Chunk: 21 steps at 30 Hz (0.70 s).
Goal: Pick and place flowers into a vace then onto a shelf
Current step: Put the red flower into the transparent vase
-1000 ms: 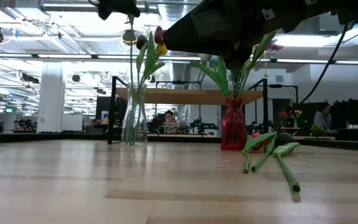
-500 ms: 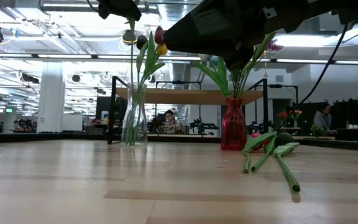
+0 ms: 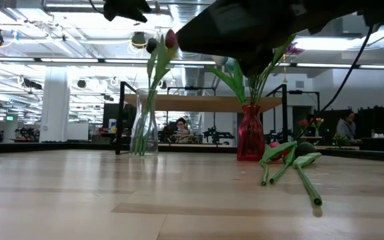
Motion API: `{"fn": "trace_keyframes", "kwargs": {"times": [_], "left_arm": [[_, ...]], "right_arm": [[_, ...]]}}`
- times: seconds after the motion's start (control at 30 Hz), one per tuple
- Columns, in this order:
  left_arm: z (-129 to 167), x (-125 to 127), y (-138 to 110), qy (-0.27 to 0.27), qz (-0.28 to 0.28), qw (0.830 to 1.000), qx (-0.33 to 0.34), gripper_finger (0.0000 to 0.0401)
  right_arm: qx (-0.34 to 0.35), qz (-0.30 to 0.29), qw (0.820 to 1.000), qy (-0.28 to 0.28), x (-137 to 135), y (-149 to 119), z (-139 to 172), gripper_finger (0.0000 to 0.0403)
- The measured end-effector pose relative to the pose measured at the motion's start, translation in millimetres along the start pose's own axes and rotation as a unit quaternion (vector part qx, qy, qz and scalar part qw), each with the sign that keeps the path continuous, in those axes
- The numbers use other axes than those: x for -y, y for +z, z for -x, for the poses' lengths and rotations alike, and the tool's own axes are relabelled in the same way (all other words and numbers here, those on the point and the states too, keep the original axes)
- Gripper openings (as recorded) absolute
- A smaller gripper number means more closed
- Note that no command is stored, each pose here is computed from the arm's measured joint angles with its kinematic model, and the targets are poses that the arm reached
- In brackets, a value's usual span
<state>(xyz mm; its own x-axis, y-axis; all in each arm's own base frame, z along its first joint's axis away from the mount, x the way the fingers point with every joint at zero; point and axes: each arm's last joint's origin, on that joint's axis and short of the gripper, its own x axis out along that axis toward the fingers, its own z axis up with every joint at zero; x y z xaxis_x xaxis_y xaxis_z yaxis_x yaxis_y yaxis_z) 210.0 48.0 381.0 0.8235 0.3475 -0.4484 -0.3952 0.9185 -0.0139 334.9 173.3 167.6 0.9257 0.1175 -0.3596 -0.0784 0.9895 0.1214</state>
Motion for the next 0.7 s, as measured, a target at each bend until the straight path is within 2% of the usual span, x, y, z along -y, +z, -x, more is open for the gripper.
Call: {"fn": "trace_keyframes", "kwargs": {"times": [0.1, 0.2, 0.3, 0.4, 0.5, 0.7], "left_arm": [[10.1, 2.0, 1.1, -0.034, 0.008, 0.999, 0.011, 0.0192], [23.8, 6.0, 2.4, -0.066, 0.008, 0.997, 0.030, 0.0193], [37.3, 13.9, 2.4, -0.094, 0.000, 0.994, 0.047, 0.0193], [47.4, 24.2, 1.0, -0.127, -0.012, 0.990, 0.055, 0.0193], [55.1, 35.7, -0.2, -0.157, -0.024, 0.985, 0.064, 0.0193], [62.6, 56.4, -2.7, -0.187, -0.049, 0.978, 0.075, 0.0193]], "right_arm": [[-0.027, -0.034, 0.998, 0.041, -2.0, -3.2, 0.2, 0.0051], [-0.073, -0.074, 0.994, 0.040, -0.4, -11.3, 0.8, 0.0051], [-0.134, -0.123, 0.983, 0.002, 4.2, -23.6, 3.0, 0.0051], [-0.174, -0.184, 0.965, -0.061, 8.8, -34.7, 7.1, 0.0051], [-0.177, -0.214, 0.953, -0.122, 8.3, -42.2, 12.3, 0.0051], [-0.147, -0.249, 0.942, -0.172, 0.2, -45.3, 20.1, 0.0051]]}}
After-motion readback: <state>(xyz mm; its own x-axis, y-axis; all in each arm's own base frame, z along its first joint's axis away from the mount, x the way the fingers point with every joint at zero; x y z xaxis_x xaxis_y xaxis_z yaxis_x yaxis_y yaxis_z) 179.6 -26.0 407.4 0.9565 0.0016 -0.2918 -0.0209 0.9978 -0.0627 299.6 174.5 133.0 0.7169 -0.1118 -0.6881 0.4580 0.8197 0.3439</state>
